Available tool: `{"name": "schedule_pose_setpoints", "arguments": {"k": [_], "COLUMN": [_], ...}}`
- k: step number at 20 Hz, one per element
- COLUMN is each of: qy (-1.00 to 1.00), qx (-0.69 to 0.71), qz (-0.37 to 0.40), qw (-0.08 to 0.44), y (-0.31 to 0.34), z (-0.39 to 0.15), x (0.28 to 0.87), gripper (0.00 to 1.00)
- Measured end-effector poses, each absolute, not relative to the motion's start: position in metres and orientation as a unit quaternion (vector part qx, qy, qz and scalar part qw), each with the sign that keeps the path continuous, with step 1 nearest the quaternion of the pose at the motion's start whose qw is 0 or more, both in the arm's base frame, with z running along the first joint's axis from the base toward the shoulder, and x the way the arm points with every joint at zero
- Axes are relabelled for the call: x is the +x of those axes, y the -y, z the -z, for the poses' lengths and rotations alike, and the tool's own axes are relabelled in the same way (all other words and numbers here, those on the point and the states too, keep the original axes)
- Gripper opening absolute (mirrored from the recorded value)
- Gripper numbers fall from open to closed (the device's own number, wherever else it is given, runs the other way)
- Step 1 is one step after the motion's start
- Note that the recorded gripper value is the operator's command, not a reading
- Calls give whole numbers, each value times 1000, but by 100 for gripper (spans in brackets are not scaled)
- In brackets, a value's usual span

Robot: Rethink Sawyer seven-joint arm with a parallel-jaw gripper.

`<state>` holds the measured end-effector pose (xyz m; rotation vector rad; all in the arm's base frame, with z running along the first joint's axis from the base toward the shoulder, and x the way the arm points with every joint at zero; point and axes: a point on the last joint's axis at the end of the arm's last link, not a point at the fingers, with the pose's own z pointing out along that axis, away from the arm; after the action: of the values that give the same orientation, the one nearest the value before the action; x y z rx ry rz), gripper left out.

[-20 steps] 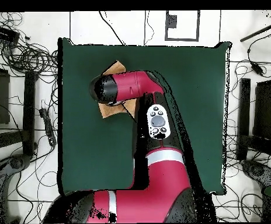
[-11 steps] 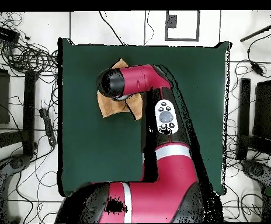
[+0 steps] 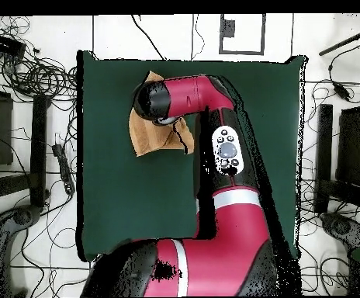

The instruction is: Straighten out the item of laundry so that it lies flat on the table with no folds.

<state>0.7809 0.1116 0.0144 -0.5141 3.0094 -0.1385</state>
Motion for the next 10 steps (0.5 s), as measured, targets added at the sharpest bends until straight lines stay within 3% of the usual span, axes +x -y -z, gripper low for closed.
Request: {"name": "schedule_pose_setpoints", "arguments": {"k": [10], "qy": [-975], "qx": [-214], "qz": [53], "qw": [38], "y": [-102], "z": [-15], "x": [807], "gripper": [0]}}
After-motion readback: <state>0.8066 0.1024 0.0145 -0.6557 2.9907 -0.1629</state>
